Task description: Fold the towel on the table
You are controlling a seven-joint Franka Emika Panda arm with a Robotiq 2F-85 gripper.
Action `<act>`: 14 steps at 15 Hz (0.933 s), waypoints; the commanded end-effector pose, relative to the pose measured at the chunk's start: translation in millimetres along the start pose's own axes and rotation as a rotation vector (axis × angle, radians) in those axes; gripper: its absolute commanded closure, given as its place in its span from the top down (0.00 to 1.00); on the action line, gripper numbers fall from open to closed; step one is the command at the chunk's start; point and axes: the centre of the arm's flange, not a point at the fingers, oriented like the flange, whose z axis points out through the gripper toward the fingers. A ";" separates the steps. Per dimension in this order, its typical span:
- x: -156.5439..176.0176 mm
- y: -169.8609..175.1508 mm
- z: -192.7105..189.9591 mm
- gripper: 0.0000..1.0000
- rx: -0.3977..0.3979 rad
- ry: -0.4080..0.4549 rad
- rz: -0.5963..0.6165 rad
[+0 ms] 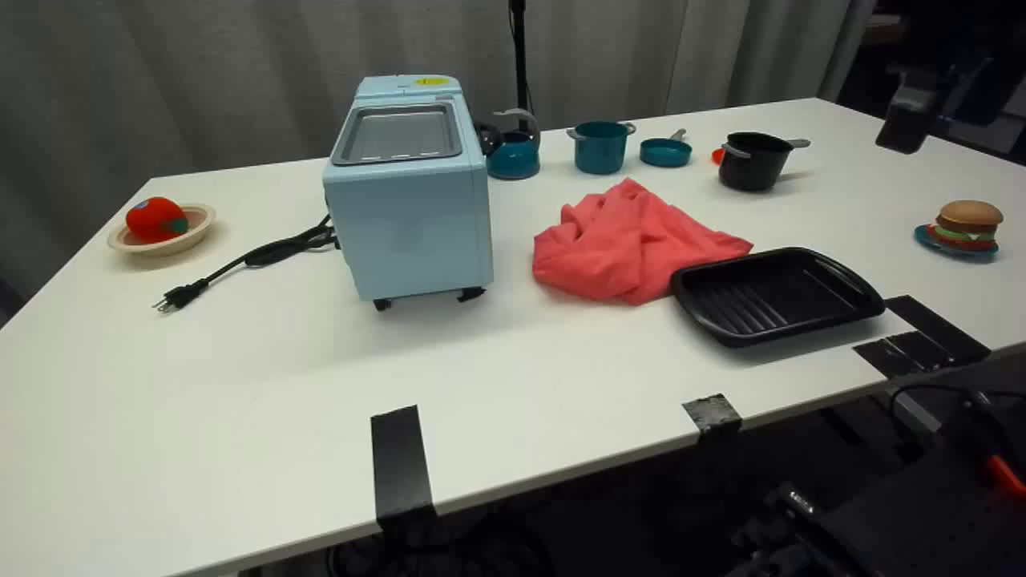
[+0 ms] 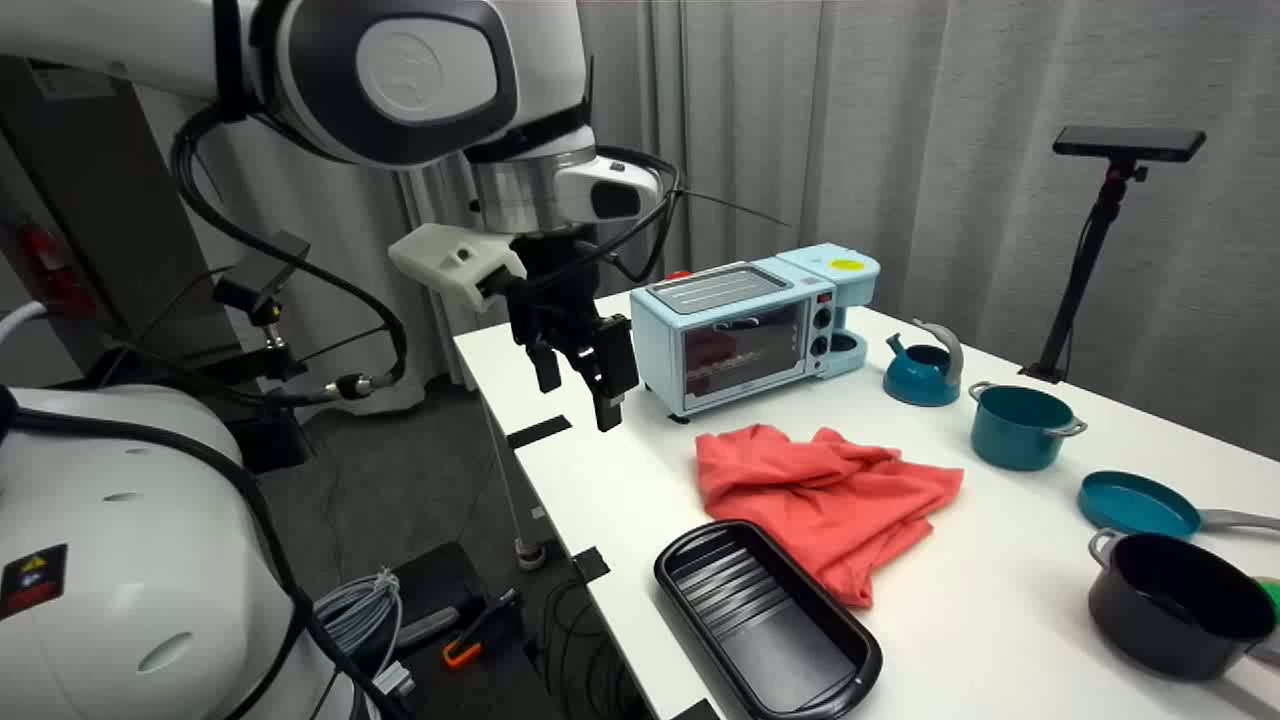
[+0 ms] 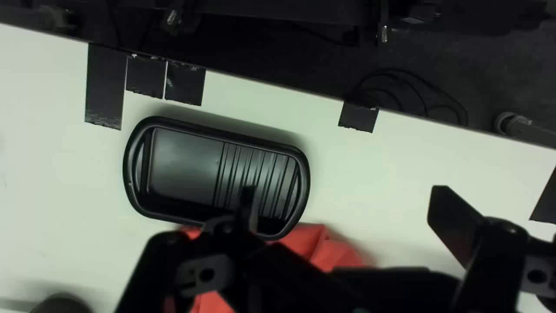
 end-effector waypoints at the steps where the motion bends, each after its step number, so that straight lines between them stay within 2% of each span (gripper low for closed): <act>1: 0.8 0.0 -0.3 1.00 0.000 -0.002 0.000; 10: 1.1 0.0 1.3 1.00 0.000 -0.007 0.000; 14: 30.6 10.7 -0.1 1.00 0.018 0.010 0.021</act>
